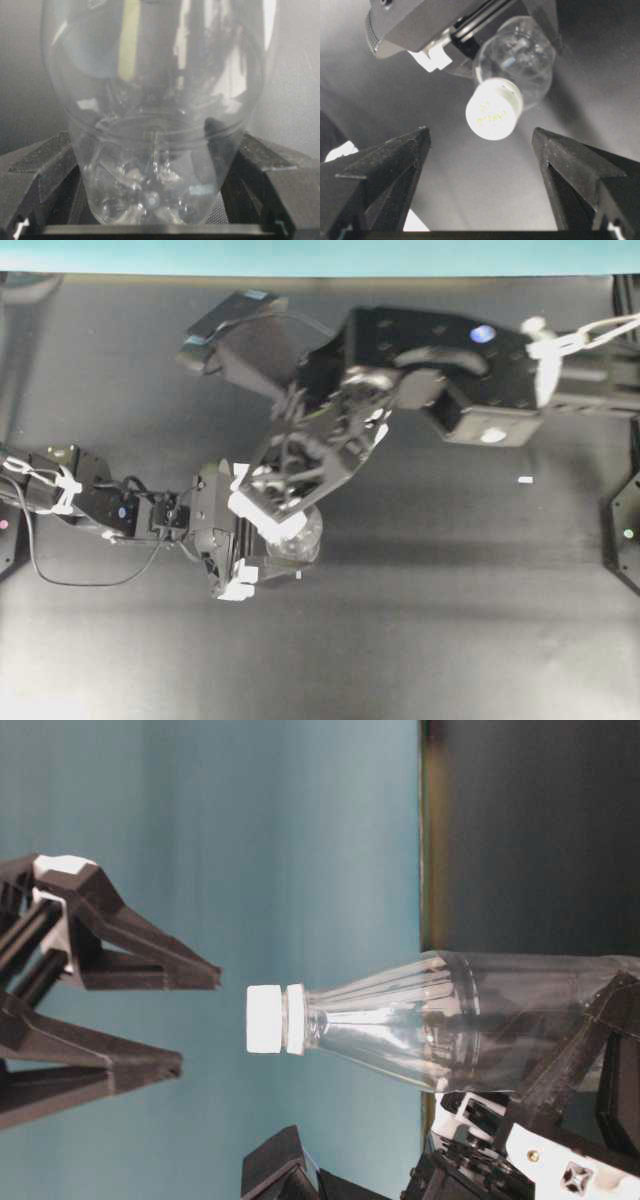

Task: Open the bottle cap by holding the bottle with the left arm and twisting the cap with the right arm.
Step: 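Swing the right gripper over toward the white bottle cap, then close the right gripper fingers around the white cap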

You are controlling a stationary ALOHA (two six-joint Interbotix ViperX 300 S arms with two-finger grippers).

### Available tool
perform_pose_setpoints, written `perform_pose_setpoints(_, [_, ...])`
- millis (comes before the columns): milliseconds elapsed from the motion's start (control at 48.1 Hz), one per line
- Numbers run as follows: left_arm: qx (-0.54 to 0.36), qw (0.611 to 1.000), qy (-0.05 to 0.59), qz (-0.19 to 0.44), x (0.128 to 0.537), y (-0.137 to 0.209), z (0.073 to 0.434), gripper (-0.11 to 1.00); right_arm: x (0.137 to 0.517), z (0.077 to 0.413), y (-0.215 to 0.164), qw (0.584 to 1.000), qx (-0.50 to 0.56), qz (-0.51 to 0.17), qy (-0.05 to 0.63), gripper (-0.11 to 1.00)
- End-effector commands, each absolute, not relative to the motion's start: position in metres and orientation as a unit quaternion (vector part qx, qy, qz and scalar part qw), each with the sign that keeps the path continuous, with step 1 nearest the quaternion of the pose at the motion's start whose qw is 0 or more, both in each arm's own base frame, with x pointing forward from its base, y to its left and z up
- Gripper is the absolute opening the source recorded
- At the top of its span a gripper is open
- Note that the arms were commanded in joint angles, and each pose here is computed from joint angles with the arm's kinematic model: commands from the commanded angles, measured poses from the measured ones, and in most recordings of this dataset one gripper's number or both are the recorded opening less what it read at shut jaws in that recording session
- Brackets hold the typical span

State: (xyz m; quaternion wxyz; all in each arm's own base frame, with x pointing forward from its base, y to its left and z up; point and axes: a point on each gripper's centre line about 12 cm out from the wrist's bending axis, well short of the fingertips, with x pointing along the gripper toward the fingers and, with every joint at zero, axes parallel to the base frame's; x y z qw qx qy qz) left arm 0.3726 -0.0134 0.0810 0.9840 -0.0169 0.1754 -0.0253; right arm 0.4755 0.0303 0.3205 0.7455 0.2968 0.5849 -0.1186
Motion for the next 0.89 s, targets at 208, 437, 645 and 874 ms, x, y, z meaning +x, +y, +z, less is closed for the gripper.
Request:
perform_pose_setpoints(208, [-0.017, 0.986, 0.166, -0.026, 0.376, -0.013, 0.086, 0.83, 0.479, 0.311, 0.036, 0.744, 0.281, -0.114, 0.596, 0.77])
perform_pose_setpoints(437, [-0.017, 0.985, 0.169, -0.026, 0.374, -0.013, 0.084, 0.83, 0.479, 0.305, 0.033, 0.741, 0.273, -0.125, 0.600, 0.73])
perform_pose_setpoints(645, [-0.018, 0.985, 0.170, -0.026, 0.374, -0.013, 0.084, 0.83, 0.481, 0.298, 0.034, 0.737, 0.272, -0.126, 0.606, 0.65])
perform_pose_setpoints(874, [-0.018, 0.985, 0.170, -0.026, 0.374, -0.013, 0.084, 0.83, 0.481, 0.295, 0.036, 0.734, 0.268, -0.125, 0.611, 0.54])
